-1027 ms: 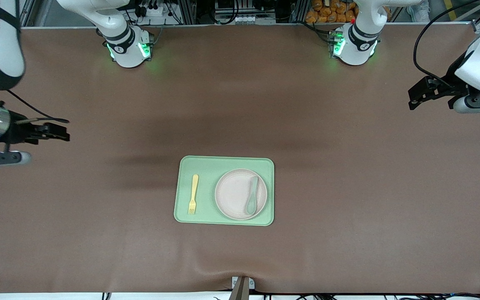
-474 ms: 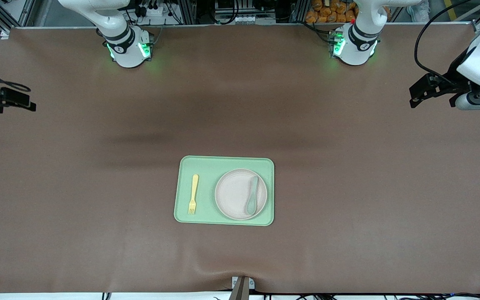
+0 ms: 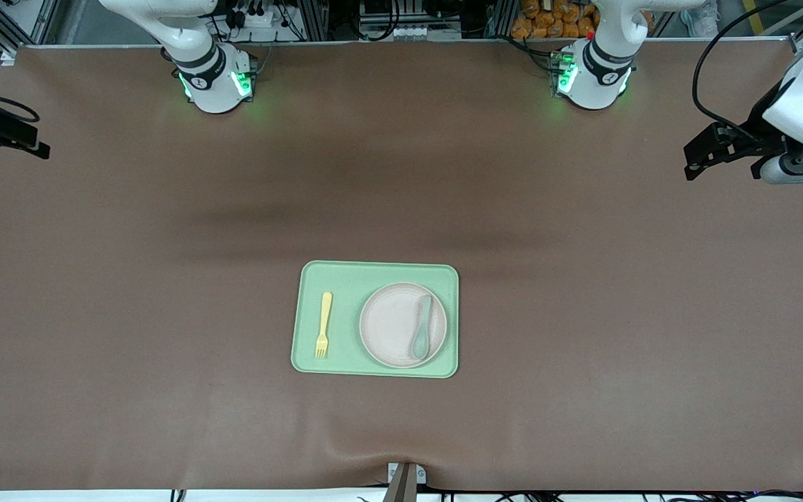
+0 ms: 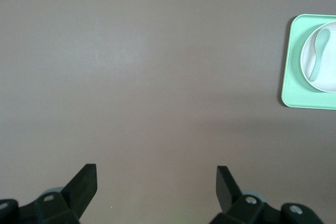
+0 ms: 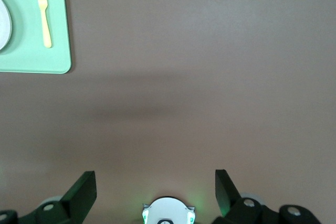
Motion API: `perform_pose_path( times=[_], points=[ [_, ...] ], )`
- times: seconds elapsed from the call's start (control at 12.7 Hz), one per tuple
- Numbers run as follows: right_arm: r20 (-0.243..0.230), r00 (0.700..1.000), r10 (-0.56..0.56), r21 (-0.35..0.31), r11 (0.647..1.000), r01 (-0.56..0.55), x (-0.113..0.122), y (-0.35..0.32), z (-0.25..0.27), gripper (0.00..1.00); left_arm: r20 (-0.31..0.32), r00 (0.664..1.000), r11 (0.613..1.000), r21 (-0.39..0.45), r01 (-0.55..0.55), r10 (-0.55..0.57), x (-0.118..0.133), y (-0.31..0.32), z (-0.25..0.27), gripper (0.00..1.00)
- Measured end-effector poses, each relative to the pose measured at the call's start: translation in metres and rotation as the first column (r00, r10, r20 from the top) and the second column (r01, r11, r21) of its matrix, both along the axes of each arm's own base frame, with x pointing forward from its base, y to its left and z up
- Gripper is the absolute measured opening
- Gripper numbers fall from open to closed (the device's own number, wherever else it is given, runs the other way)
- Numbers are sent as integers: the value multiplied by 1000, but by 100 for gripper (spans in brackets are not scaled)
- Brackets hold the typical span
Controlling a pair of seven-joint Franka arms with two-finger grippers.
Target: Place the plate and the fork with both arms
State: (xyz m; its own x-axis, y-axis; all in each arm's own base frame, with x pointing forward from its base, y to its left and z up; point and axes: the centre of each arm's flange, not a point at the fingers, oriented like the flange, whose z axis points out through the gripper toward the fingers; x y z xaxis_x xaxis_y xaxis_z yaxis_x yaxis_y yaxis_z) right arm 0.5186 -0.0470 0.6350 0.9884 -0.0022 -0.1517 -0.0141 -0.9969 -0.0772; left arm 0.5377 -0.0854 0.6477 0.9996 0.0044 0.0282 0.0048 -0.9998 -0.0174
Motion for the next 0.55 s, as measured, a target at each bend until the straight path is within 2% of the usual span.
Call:
perform_pose_path(
  times=[0.32,0.55],
  points=[
    [-3,1000,4,-24,1000,-4,0,11,0,100,1,1000,1000,0,2,-2,0,-1,0,100],
    [17,1000,5,-40,999,-4,-2,10,7,100,11,1000,1000,-2,7,-7,0,-3,5,100]
  ],
)
